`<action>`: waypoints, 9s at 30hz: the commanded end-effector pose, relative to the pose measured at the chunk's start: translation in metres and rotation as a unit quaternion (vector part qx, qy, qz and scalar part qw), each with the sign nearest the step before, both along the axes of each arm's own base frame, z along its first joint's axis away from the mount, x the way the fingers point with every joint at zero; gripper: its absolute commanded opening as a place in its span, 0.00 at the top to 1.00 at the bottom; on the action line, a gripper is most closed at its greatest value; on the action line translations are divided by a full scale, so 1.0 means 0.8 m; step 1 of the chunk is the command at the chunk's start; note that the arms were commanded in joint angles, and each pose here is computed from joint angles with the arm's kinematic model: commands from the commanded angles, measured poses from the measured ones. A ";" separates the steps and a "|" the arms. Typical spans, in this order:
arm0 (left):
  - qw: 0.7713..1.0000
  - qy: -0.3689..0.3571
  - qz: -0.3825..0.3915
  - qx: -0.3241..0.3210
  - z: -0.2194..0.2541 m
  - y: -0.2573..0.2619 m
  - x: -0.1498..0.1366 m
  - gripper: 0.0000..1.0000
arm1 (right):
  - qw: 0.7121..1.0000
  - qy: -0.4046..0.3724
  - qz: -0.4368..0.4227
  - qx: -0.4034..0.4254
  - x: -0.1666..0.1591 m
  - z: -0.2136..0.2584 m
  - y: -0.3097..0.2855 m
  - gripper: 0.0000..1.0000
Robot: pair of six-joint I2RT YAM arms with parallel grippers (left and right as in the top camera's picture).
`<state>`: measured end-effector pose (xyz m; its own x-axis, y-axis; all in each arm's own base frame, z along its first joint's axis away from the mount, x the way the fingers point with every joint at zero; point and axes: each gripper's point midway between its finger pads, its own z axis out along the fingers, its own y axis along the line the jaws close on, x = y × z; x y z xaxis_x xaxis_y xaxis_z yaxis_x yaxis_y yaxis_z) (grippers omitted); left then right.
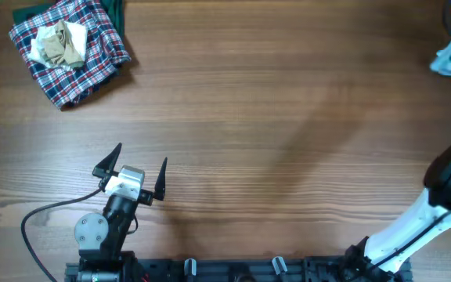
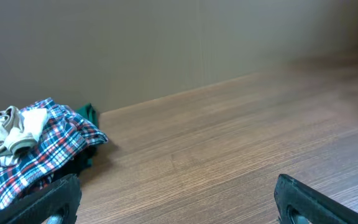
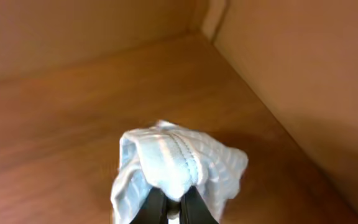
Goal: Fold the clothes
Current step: 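Grasp the striped garment with the right gripper and lift it, then carry the held garment toward the table center with the right gripper, then reach the left gripper up and grasp the garment's hanging edge, then hold the garment with both grippers and stretch it apart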
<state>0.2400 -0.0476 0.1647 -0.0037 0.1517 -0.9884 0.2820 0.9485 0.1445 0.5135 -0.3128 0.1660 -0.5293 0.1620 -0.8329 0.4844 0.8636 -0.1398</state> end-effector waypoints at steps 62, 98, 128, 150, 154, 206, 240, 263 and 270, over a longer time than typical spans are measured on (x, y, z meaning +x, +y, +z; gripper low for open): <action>1.000 -0.001 0.004 0.001 -0.001 0.002 0.000 0.00 | 0.793 0.041 0.520 0.315 -0.170 0.161 0.827 0.96; 0.975 -0.064 -0.200 -0.070 0.092 -0.074 -0.045 0.00 | 0.839 0.072 0.454 0.293 -0.159 0.128 0.798 0.96; 0.930 0.336 -0.077 -0.131 0.031 -0.136 0.096 0.00 | 0.838 0.062 0.444 0.310 -0.150 0.134 0.793 0.96; 0.925 0.343 -0.012 -0.163 -0.005 -0.130 0.143 0.00 | 0.839 0.065 0.443 0.310 -0.152 0.132 0.792 0.96; 0.919 0.349 -0.066 -0.174 0.003 -0.151 0.135 0.00 | 0.838 0.066 0.443 0.310 -0.152 0.132 0.792 0.96; 0.954 0.219 -0.085 -0.185 0.127 -0.131 0.086 0.96 | 0.885 0.045 0.380 0.265 -0.154 0.174 0.688 0.96; 0.960 0.247 -0.072 -0.108 0.139 -0.179 0.031 0.96 | 0.949 0.032 0.208 0.233 -0.231 0.212 0.566 0.96; 0.968 0.235 -0.032 -0.085 0.107 -0.207 0.092 0.96 | 0.973 0.079 0.111 0.183 -0.184 0.149 0.522 0.96; 0.968 0.228 -0.060 -0.086 0.164 -0.187 0.036 0.96 | 0.966 0.083 0.132 0.209 -0.212 0.166 0.524 0.96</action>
<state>0.2820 -0.2108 0.2625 -0.4992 0.0368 -0.8657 0.3945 0.8992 -0.1892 0.3509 0.1252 0.2722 -0.7759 0.2593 -0.5751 0.2003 0.9657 0.1651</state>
